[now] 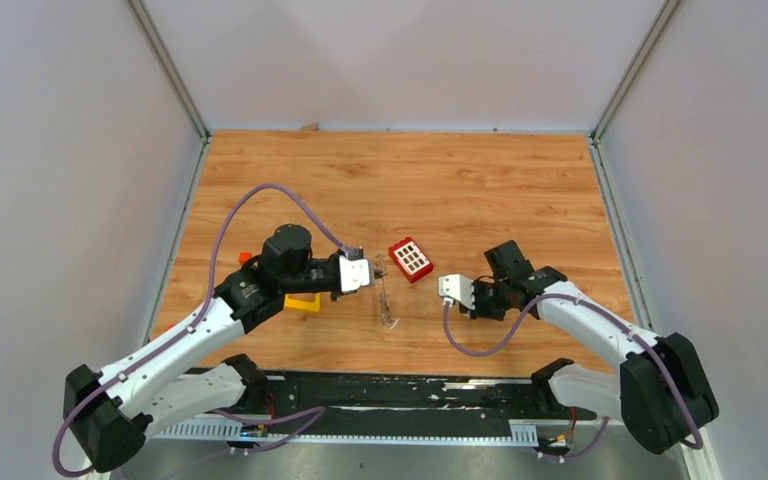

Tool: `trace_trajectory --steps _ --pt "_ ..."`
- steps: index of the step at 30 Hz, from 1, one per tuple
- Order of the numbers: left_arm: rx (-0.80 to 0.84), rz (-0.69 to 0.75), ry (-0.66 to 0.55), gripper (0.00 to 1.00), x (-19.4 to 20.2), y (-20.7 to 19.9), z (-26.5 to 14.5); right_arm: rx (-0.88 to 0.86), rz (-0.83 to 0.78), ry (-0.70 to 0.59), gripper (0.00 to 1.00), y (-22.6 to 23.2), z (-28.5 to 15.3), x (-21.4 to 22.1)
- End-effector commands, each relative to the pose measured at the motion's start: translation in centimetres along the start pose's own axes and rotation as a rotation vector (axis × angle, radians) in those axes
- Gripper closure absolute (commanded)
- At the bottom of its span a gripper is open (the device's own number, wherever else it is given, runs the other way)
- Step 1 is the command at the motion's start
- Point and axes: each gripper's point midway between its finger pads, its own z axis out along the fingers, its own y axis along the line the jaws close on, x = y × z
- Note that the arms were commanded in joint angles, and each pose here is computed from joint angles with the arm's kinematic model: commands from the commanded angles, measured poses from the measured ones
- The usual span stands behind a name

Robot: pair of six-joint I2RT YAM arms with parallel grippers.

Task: Put the keys on the keyring

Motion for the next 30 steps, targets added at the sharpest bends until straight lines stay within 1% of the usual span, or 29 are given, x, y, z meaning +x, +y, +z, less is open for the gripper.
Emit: trace_trajectory --steps 1,6,12,16,23,30 --pt "-0.027 0.052 -0.048 1.00 -1.6 0.7 -0.4 -0.006 -0.033 -0.013 0.92 -0.2 0.7 -0.1" --pt "-0.022 0.053 -0.052 1.00 -1.7 0.6 -0.4 -0.004 -0.013 0.005 0.85 0.0 1.0 0.7" --pt "-0.017 0.054 -0.056 1.00 -1.8 0.4 -0.5 0.024 0.017 0.012 0.80 -1.0 0.5 0.9" --pt "-0.016 0.056 -0.054 1.00 -1.7 0.3 -0.6 0.027 0.010 0.010 0.74 -1.1 0.2 0.8" --pt "-0.017 0.055 -0.052 1.00 -1.7 0.3 -0.6 0.039 -0.015 0.006 0.69 -1.6 -1.0 0.0" --pt "-0.014 0.056 -0.053 1.00 -1.5 0.2 -0.6 0.083 -0.038 0.002 0.57 -2.7 -2.4 -0.3"
